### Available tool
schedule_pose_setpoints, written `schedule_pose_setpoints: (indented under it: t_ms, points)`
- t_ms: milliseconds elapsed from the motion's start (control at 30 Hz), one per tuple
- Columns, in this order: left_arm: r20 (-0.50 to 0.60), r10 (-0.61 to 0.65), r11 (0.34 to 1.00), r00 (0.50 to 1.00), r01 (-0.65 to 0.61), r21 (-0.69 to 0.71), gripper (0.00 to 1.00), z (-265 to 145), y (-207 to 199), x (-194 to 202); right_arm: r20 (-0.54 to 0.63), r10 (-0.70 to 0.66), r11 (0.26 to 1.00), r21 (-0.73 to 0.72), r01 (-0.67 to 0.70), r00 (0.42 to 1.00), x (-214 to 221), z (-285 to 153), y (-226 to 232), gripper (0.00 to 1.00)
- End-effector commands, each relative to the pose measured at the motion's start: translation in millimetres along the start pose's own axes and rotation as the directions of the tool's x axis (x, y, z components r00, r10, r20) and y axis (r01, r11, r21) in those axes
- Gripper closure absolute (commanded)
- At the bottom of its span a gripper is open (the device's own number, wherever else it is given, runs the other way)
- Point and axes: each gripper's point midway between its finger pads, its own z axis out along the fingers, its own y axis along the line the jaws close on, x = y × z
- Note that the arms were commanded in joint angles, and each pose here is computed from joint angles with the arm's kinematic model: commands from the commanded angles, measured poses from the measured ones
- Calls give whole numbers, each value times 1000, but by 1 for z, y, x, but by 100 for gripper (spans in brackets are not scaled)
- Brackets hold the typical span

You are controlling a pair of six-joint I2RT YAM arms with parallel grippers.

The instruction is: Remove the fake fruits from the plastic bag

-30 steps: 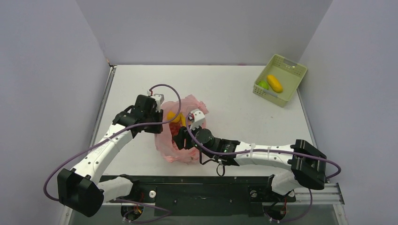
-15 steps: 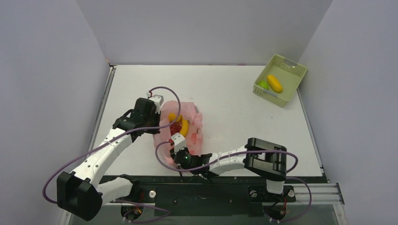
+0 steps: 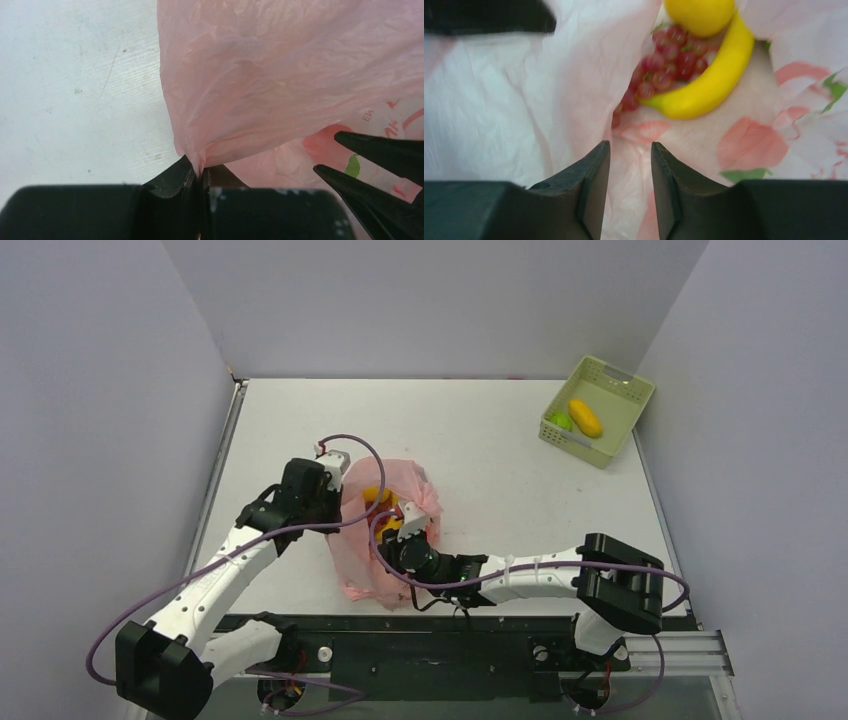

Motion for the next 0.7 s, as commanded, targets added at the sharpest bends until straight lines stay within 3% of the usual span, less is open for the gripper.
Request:
schedule_pose_setpoints:
  t_ms: [0, 233, 367, 500, 667]
  points:
    - [150, 23, 997, 988, -35, 76, 100, -11, -12, -32, 79, 60, 998, -16, -59, 995, -37, 4, -1, 66]
    - [190, 29, 991, 981, -53, 122, 100, -16, -20, -37, 84, 78, 996, 27, -80, 993, -49, 37, -17, 66]
    - [186, 36, 985, 982, -65, 157, 100, -15, -26, -37, 91, 126, 974, 175, -140, 988, -49, 50, -42, 65]
    - [181, 38, 978, 983, -74, 196, 100, -13, -33, -36, 136, 158, 933, 305, -193, 978, -50, 53, -62, 56]
    - [177, 40, 971, 983, -80, 226, 100, -13, -38, -35, 120, 171, 913, 353, -204, 978, -36, 67, -70, 51]
